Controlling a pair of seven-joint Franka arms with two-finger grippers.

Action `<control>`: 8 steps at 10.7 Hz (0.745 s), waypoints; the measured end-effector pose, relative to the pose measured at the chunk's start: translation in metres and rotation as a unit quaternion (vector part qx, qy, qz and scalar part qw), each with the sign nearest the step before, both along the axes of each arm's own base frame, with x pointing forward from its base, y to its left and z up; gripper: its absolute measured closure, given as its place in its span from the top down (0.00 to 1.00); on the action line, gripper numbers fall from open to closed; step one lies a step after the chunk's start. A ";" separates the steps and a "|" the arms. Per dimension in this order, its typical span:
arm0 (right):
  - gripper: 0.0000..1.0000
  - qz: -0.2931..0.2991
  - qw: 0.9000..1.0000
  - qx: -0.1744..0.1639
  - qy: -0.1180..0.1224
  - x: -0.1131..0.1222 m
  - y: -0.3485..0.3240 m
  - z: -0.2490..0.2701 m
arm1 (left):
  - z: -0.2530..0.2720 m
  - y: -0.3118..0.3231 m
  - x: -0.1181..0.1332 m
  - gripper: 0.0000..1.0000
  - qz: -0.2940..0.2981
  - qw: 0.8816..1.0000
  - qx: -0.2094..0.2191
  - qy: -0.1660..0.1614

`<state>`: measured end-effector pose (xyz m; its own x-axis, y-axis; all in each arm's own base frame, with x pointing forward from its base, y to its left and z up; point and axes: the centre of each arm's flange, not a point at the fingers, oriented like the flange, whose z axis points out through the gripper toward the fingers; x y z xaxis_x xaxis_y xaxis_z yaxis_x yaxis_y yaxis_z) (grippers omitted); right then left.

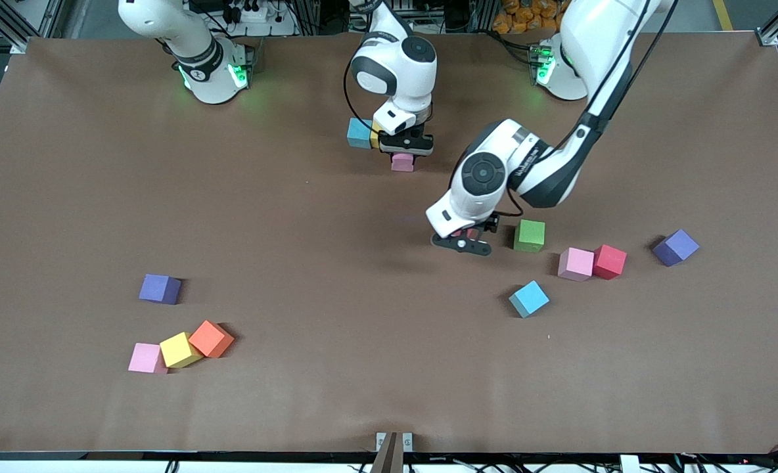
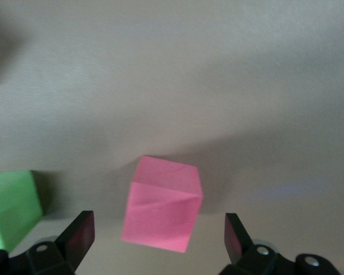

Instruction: Form number 2 with 11 blocks

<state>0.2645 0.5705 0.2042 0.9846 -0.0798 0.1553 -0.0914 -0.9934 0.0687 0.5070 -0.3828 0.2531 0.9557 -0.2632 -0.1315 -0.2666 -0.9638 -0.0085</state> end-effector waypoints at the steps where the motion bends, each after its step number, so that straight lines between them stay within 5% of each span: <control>1: 0.56 0.000 1.000 0.000 0.000 -0.002 0.001 0.000 | -0.007 -0.003 -0.003 1.00 -0.009 1.000 0.006 0.001; 6: 0.56 -0.004 1.000 0.001 -0.002 -0.009 0.004 -0.001 | -0.029 -0.006 -0.016 1.00 -0.037 0.999 0.026 0.007; 8: 0.78 -0.007 1.000 0.000 -0.003 -0.006 0.002 -0.001 | -0.034 -0.007 -0.021 1.00 -0.041 0.999 0.020 0.001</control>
